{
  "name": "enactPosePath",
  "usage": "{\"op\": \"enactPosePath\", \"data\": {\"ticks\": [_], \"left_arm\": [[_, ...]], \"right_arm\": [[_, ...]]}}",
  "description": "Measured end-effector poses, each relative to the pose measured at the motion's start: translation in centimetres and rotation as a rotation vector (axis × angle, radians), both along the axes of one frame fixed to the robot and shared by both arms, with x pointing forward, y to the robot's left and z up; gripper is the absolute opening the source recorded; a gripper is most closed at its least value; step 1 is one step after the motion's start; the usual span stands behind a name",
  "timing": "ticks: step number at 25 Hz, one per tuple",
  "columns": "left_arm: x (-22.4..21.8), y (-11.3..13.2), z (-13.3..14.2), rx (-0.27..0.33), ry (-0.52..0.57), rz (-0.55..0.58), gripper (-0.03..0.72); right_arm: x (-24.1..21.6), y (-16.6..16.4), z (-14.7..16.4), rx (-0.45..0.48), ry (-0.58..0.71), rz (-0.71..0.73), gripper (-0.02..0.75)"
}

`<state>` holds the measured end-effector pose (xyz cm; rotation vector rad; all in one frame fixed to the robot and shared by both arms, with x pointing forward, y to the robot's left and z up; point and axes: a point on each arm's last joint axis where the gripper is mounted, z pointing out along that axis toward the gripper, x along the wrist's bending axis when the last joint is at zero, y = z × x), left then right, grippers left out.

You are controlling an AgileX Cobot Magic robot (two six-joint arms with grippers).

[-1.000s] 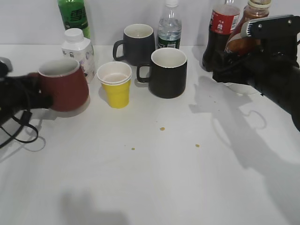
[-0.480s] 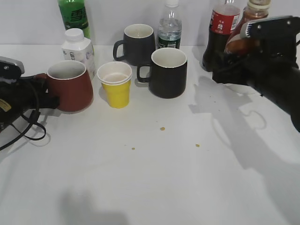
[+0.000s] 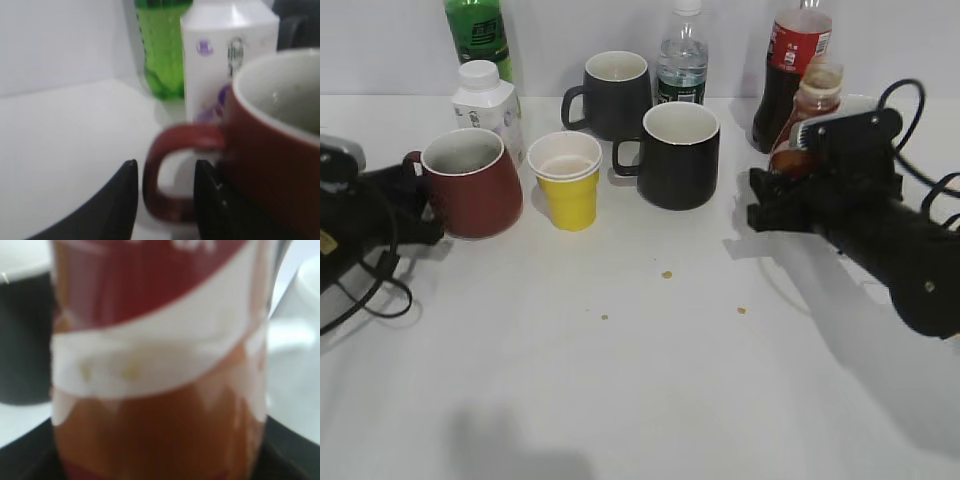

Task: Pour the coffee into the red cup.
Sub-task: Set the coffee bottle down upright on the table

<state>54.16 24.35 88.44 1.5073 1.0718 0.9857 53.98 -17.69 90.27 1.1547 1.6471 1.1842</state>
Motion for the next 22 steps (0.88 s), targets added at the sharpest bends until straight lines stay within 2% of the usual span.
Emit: {"op": "enactPosePath", "data": {"ticks": [5,10,12,15,20,22], "left_arm": [[-1.7,0.1,0.2,-0.002,0.028,-0.017,0.309],[-3.6,0.4,1.8,-0.083,0.026,-0.007,0.311],[-4.2,0.5,2.8,-0.085,0.035,0.004,0.312],[-4.8,0.9,4.0,-0.067,0.111,0.037,0.312],[-6.4,1.5,6.5,-0.096,0.230,0.088,0.312],[-7.3,1.7,7.6,-0.085,0.284,0.107,0.312]], "right_arm": [[0.0,0.1,-1.3,0.018,0.028,-0.003,0.513],[0.0,0.0,-1.5,0.032,0.030,-0.007,0.536],[-0.2,0.0,-1.5,0.043,0.034,-0.011,0.536],[-0.8,-0.3,-1.8,0.041,0.051,-0.011,0.537],[-2.8,-1.2,-1.2,0.037,0.068,-0.009,0.543],[-3.6,-1.5,-0.7,0.042,0.071,-0.006,0.546]]}}
